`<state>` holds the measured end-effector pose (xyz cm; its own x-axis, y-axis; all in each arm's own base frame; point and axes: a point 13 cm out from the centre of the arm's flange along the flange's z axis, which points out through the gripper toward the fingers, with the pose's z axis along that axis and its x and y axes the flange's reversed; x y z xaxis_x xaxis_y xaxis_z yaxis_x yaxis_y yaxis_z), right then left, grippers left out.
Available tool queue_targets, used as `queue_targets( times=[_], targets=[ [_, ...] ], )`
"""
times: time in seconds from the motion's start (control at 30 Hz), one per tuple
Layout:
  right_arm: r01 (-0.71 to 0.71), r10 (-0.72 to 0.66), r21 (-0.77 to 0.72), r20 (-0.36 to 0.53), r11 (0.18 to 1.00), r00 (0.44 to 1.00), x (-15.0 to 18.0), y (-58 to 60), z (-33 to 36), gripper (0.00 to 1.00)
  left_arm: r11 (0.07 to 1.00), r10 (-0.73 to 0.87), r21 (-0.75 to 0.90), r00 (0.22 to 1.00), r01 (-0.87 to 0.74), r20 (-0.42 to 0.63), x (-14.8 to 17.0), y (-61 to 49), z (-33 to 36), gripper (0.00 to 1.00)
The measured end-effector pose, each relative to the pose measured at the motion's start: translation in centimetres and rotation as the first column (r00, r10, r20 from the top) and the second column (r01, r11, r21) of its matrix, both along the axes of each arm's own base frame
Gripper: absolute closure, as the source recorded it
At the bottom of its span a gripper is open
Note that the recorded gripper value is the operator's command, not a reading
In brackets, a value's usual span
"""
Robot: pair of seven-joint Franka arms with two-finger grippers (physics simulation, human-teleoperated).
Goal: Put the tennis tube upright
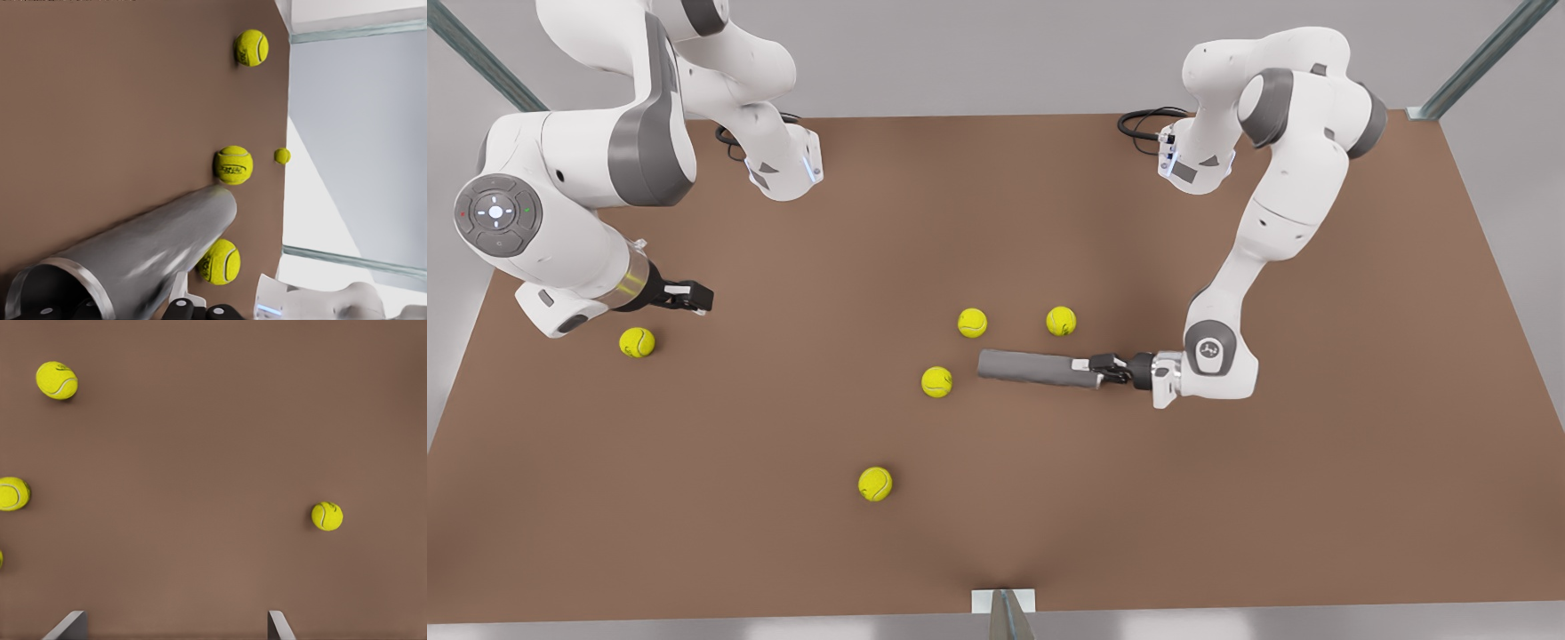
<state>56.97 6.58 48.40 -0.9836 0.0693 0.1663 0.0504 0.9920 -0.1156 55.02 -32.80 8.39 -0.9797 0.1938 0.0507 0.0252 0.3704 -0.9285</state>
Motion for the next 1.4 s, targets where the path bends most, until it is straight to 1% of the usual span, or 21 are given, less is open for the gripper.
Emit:
queue_targets(
  times=[0.07,0.2,0.3,0.4,0.5,0.67,0.83,0.97,1.03,1.13,1.23,1.4],
  targets=[
    [0.004,-0.004,0.000,-0.001,1.000,1.000,0.0,0.1,0.0,0.00,1.000,-0.009,0.001,1.000,0.009,0.014,0.1,0.1,0.4,0.58],
    [0.014,-0.014,0.000,0.000,1.000,1.000,0.0,-0.1,0.0,0.00,0.999,-0.035,0.008,0.998,0.035,0.050,0.3,0.4,1.5,0.71],
    [0.019,-0.019,0.000,0.000,1.000,1.000,0.0,-0.2,0.0,0.00,0.998,-0.063,0.019,0.995,0.062,0.071,0.2,0.5,2.3,0.75],
    [0.022,-0.022,0.000,0.000,1.000,1.000,0.0,-0.1,0.0,0.00,0.996,-0.087,0.027,0.993,0.085,0.084,0.0,0.7,3.0,0.75],
    [0.025,-0.025,0.001,0.000,1.000,1.000,-0.1,-0.1,0.0,0.00,0.992,-0.123,0.053,0.985,0.117,0.121,0.3,1.2,5.0,0.79],
    [0.032,-0.032,0.013,-0.002,0.999,0.999,-0.1,0.0,0.0,0.00,0.981,-0.175,0.109,0.973,0.159,0.153,0.6,2.8,7.3,0.79],
    [0.085,-0.084,0.060,-0.012,0.995,0.996,0.0,-1.1,0.0,0.00,0.965,-0.224,0.174,0.959,0.194,0.176,0.7,4.4,10.0,0.79],
    [0.076,-0.072,0.074,-0.050,0.994,0.996,0.3,0.9,-2.1,0.00,0.953,-0.243,0.228,0.951,0.198,0.189,1.2,6.2,12.0,0.79],
    [0.070,-0.067,0.059,-0.049,0.996,0.997,1.1,1.4,-3.5,0.00,0.947,-0.253,0.253,0.947,0.200,0.197,1.3,6.8,13.3,0.79],
    [0.067,-0.066,0.047,-0.023,0.997,0.998,2.1,1.7,-3.8,0.00,0.935,-0.269,0.289,0.941,0.203,0.207,1.4,7.4,14.9,0.79],
    [0.054,-0.054,0.056,0.000,0.997,0.999,2.4,2.7,-3.4,0.00,0.911,-0.291,0.364,0.928,0.194,0.234,1.9,9.6,17.1,0.79],
    [0.049,-0.051,0.056,0.032,0.997,0.998,2.9,3.2,-3.0,0.00,0.824,-0.351,0.541,0.900,0.165,0.260,3.4,16.0,19.7,0.79]
  ],
)
